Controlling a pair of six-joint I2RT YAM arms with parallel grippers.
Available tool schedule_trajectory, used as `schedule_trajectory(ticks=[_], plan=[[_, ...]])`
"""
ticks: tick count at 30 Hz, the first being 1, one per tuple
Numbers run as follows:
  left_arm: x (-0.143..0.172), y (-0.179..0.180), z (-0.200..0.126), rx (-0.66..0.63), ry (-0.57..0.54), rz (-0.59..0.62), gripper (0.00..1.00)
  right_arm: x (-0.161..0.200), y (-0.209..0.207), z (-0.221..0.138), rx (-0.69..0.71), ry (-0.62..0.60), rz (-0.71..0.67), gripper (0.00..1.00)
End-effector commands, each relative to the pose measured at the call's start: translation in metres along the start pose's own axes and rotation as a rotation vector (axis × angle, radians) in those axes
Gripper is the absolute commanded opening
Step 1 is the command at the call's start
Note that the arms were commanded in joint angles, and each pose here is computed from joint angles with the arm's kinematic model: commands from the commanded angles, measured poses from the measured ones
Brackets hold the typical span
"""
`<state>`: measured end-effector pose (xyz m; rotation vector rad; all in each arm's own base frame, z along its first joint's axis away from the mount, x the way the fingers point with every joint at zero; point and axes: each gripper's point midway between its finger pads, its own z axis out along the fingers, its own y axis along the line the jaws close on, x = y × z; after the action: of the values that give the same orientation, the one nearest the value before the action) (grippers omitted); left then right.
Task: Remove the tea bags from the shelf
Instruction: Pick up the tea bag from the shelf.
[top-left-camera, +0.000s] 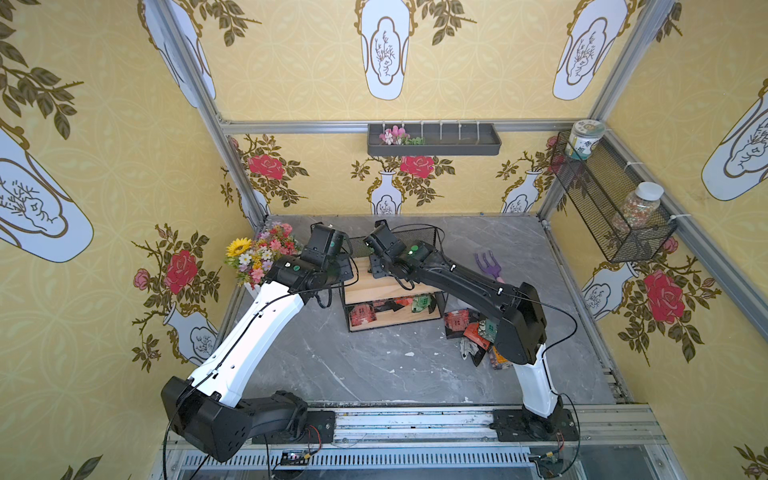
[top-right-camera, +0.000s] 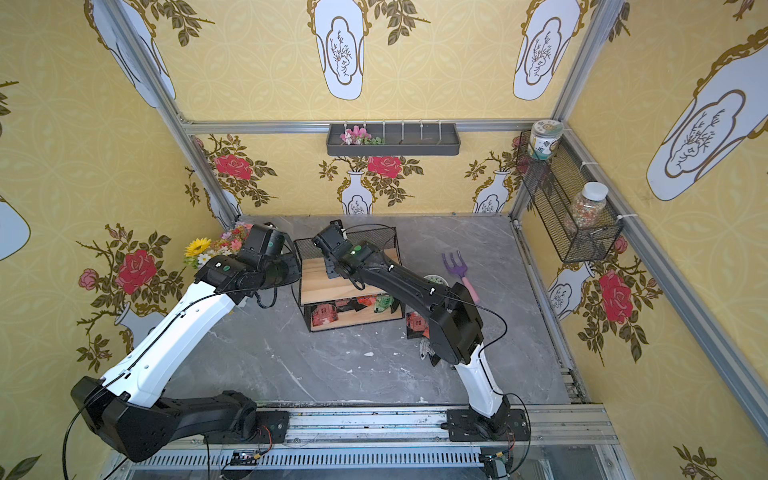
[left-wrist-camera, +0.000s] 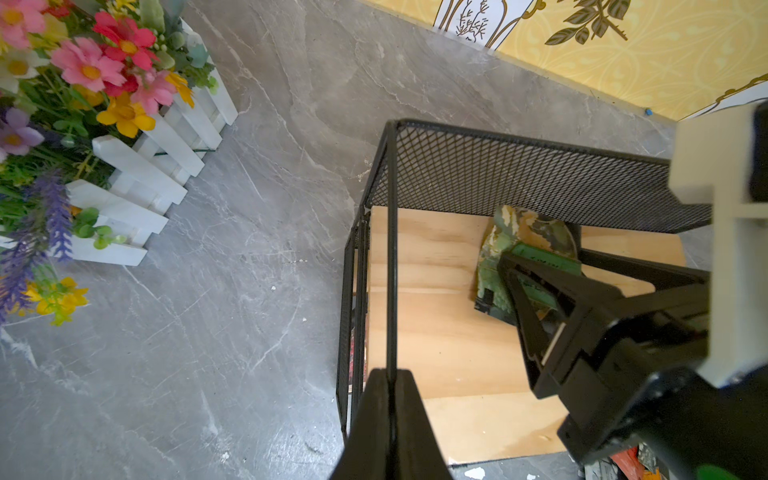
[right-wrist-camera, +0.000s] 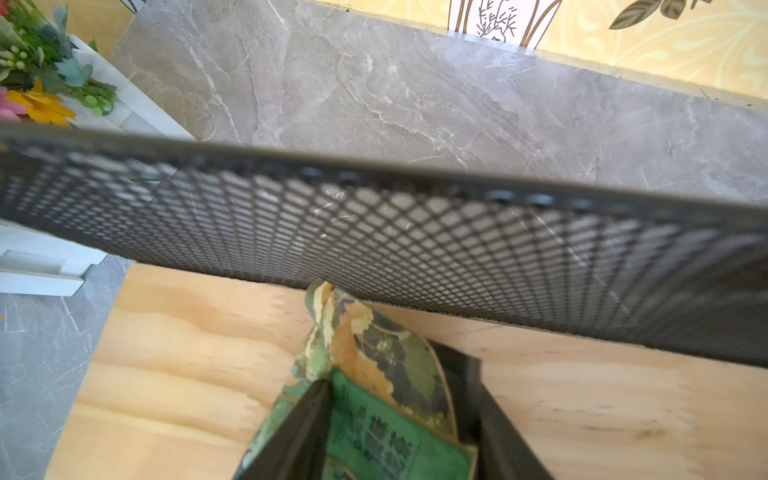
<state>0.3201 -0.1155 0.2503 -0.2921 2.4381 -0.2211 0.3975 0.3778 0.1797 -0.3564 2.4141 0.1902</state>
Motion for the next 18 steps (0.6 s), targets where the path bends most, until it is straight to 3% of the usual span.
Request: schedule_trajectory(ticks=[1,7,18], plan=[[-0.014,-0.007,-0.002,0.028,-0.052,-0.011,0.00,0.046,-0.008,0.000,0.019,0.184,-0.023,0.41],[-0.013,-0.007,-0.002,0.028,-0.052,-0.015,0.00,0.029,-0.007,-0.016,0.007,0.139,-0.007,0.18],[-0.013,-0.003,-0.001,0.005,-0.056,-0.046,0.00,0.008,-0.014,-0.088,-0.050,0.024,0.044,0.10]])
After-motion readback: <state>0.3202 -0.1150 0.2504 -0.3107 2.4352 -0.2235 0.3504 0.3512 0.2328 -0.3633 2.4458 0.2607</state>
